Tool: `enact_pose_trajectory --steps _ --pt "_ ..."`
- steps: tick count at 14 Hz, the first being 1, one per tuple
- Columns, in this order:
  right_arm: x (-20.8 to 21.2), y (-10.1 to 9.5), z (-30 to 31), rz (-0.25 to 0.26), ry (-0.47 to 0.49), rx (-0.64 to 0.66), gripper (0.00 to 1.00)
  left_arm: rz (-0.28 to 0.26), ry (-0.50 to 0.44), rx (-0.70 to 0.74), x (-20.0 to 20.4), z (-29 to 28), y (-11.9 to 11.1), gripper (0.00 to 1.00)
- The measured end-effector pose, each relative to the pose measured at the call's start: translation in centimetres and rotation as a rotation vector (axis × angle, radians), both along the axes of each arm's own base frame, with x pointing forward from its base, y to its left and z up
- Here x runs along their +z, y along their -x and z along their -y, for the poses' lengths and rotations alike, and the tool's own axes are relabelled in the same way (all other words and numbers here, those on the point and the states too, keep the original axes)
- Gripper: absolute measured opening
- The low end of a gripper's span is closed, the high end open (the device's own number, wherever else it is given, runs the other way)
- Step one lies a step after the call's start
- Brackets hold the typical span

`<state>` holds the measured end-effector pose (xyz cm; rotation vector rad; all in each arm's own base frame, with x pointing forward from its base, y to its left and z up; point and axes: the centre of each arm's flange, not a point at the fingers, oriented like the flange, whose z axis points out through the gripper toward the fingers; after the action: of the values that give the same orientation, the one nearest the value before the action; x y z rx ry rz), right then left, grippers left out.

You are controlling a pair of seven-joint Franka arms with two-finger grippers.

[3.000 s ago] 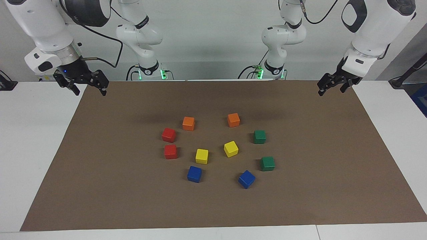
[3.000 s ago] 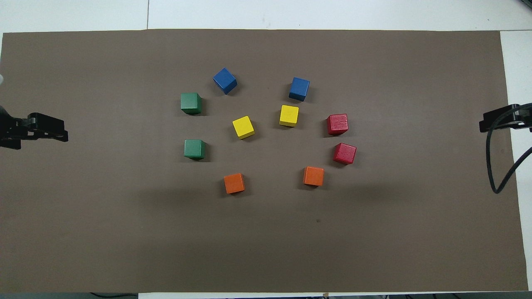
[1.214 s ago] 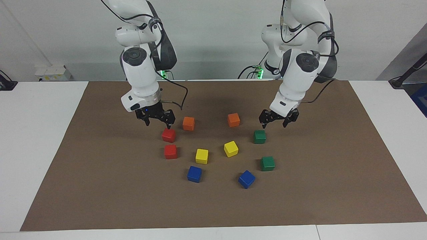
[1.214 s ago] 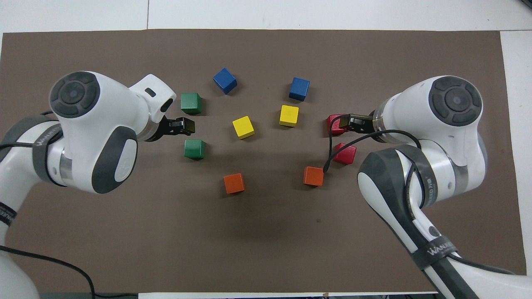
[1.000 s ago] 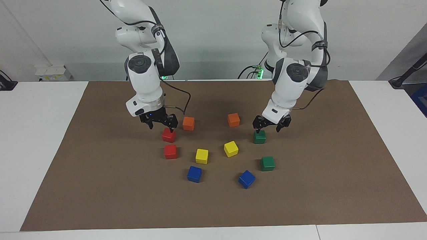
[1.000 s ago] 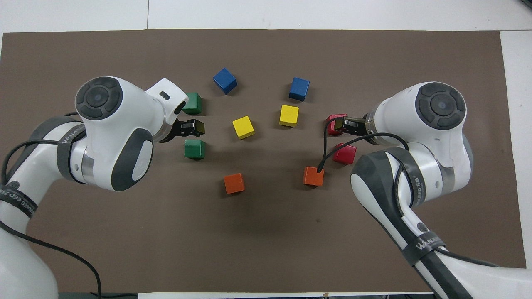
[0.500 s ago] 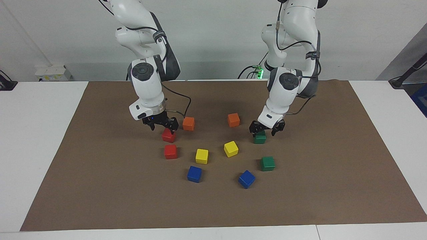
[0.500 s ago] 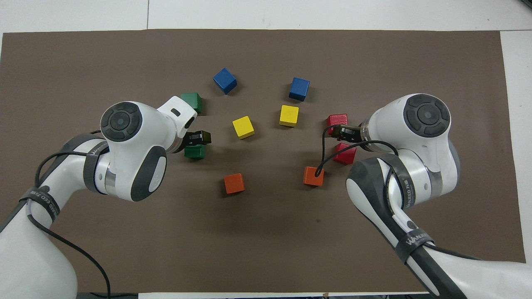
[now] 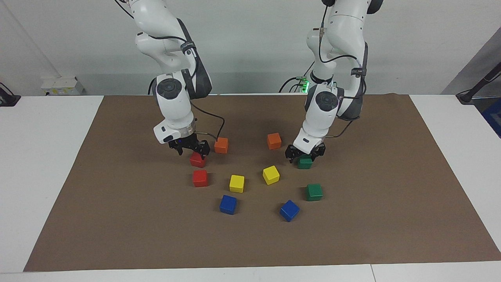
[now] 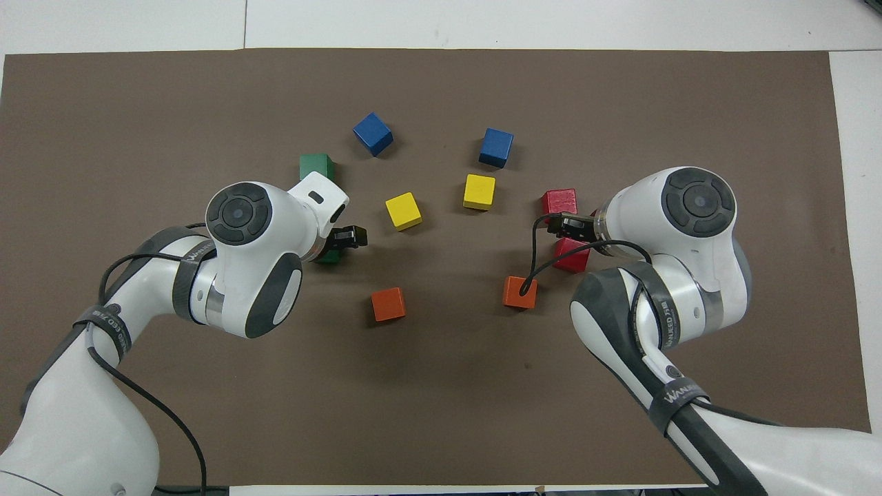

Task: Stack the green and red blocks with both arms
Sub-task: 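Grasp a green block with the left gripper while the right gripper grasps red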

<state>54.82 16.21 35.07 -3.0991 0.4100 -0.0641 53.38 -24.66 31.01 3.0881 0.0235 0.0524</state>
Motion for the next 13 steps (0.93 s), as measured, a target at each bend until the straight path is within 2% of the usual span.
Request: enact_pose_trajectory --steps 2,3,5,8,11,13 --pt "-0.7 0.5 -0.6 -0.006 0.002 0.013 1.0 0.0 -0.002 0.0 -0.1 -0.1 0.0 1.0" --pt "-1.0 0.6 -0.7 -0.006 0.001 0.015 1.0 -0.001 -0.002 0.0 -0.1 -0.1 0.0 0.91" --pt "-1.5 0.9 -0.6 -0.011 0.003 0.015 1.0 -0.001 -0.004 0.002 -0.2 -0.1 0.0 0.88" --pt "-1.9 1.2 -0.5 -0.02 0.006 0.015 1.0 0.008 -0.019 -0.007 -0.2 -0.4 -0.1 0.55" --pt "-2.3 1.3 -0.5 -0.01 0.003 0.015 1.0 0.02 -0.019 0.006 0.0 -1.1 -0.7 0.55" --pt "-3.0 1.5 -0.4 0.001 -0.002 0.015 1.0 0.041 -0.012 0.045 1.1 -3.2 -2.3 0.55"
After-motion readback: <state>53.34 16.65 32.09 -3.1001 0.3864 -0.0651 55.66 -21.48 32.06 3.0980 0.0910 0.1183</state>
